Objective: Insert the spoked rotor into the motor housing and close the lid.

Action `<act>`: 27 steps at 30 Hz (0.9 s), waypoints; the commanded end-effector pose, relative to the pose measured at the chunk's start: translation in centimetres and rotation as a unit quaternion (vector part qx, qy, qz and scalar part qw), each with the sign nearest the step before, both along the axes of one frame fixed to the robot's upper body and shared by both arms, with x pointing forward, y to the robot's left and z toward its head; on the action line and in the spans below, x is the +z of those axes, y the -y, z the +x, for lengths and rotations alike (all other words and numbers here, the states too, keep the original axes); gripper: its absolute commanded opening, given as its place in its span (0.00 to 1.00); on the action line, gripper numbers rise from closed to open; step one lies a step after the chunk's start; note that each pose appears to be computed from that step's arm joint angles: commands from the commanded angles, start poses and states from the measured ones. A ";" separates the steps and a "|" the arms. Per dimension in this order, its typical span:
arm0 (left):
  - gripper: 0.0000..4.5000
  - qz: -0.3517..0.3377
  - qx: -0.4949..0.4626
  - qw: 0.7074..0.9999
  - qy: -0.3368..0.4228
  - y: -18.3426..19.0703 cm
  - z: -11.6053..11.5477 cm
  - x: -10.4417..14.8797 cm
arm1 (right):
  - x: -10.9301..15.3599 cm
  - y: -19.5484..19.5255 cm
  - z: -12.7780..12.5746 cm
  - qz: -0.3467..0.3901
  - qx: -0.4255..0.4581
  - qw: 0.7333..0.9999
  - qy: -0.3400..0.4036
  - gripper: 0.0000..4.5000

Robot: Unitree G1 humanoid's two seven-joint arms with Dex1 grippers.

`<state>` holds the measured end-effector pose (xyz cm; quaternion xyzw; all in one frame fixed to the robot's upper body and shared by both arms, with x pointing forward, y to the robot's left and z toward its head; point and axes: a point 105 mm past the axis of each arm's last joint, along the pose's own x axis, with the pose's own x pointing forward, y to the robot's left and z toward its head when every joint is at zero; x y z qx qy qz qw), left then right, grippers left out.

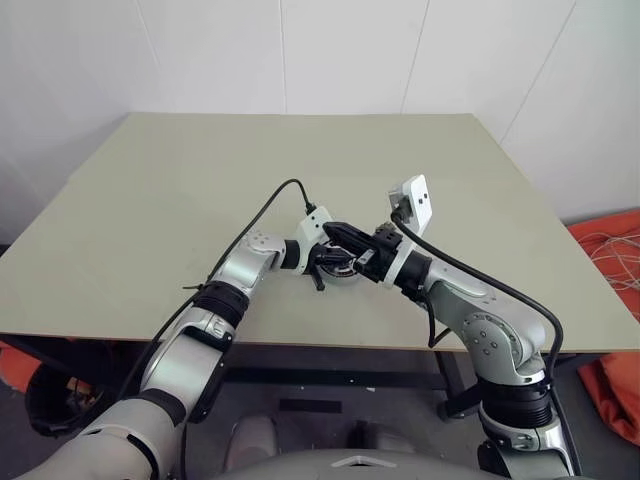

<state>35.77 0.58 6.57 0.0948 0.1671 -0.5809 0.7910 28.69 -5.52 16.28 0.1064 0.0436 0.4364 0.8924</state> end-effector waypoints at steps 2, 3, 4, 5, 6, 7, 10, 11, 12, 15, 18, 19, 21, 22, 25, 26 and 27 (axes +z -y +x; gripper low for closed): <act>0.00 0.015 0.021 1.000 -0.012 -0.4 0.3 -0.9 | 1.5 -0.6 -0.3 0.015 0.015 0.999 0.028 0.00; 0.00 0.004 0.028 1.000 0.000 -0.4 0.7 -0.1 | 1.5 -0.6 -0.3 0.015 0.016 0.999 0.027 0.00; 0.00 -0.005 0.035 0.999 0.010 -0.4 1.2 0.6 | 1.5 -0.6 -0.3 0.015 0.016 0.999 0.027 0.00; 0.00 -0.016 0.042 0.999 0.019 -0.4 1.5 1.3 | 1.5 -0.6 -0.3 0.015 0.016 0.999 0.027 0.00; 0.00 -0.024 0.046 0.998 0.024 -0.3 1.7 1.8 | 1.5 -0.6 -0.3 0.014 0.016 0.999 0.028 0.00; 0.00 -0.035 0.048 0.998 0.029 -0.3 1.9 2.3 | 1.4 -0.5 -0.3 0.014 0.017 0.999 0.028 0.00; 0.00 -0.081 0.064 0.993 0.048 -0.5 2.2 4.3 | 1.4 -0.3 -0.3 0.013 0.015 0.999 0.030 0.00; 0.00 -0.094 0.068 0.992 0.058 -0.8 2.1 4.8 | 1.5 -0.2 -0.3 0.014 0.014 0.999 0.031 0.00; 0.00 -0.107 0.068 0.989 0.071 -1.1 1.7 5.2 | 1.5 0.0 -0.4 0.015 0.014 0.999 0.031 0.00; 0.00 -0.138 0.056 0.985 0.090 -2.0 0.1 6.0 | 1.5 0.3 -0.5 0.016 0.014 0.999 0.031 0.00; 0.00 -0.163 0.055 0.981 0.085 -3.2 -1.8 6.3 | 1.7 0.7 -0.6 0.018 0.013 0.999 0.033 0.00; 0.00 -0.168 0.056 0.981 0.082 -3.7 -2.5 6.4 | 1.8 0.9 -0.5 0.018 0.010 0.999 0.035 0.00; 0.00 -0.169 0.058 0.981 0.076 -4.5 -3.8 6.2 | 2.1 1.2 -0.3 0.018 0.002 0.999 0.038 0.00; 0.00 -0.168 0.060 0.981 0.075 -4.9 -4.3 6.1 | 2.2 1.5 -0.1 0.018 -0.004 0.999 0.041 0.00; 0.00 -0.182 0.090 0.977 0.070 -5.7 -5.2 6.1 | 2.5 2.5 0.6 0.016 -0.036 0.998 0.049 0.00; 0.00 -0.190 0.104 0.974 0.072 -6.1 -5.4 6.2 | 2.6 3.2 1.1 0.013 -0.060 0.997 0.054 0.00; 0.00 -0.200 0.119 0.970 0.072 -6.3 -5.7 6.3 | 2.7 4.0 1.6 0.009 -0.089 0.994 0.058 0.00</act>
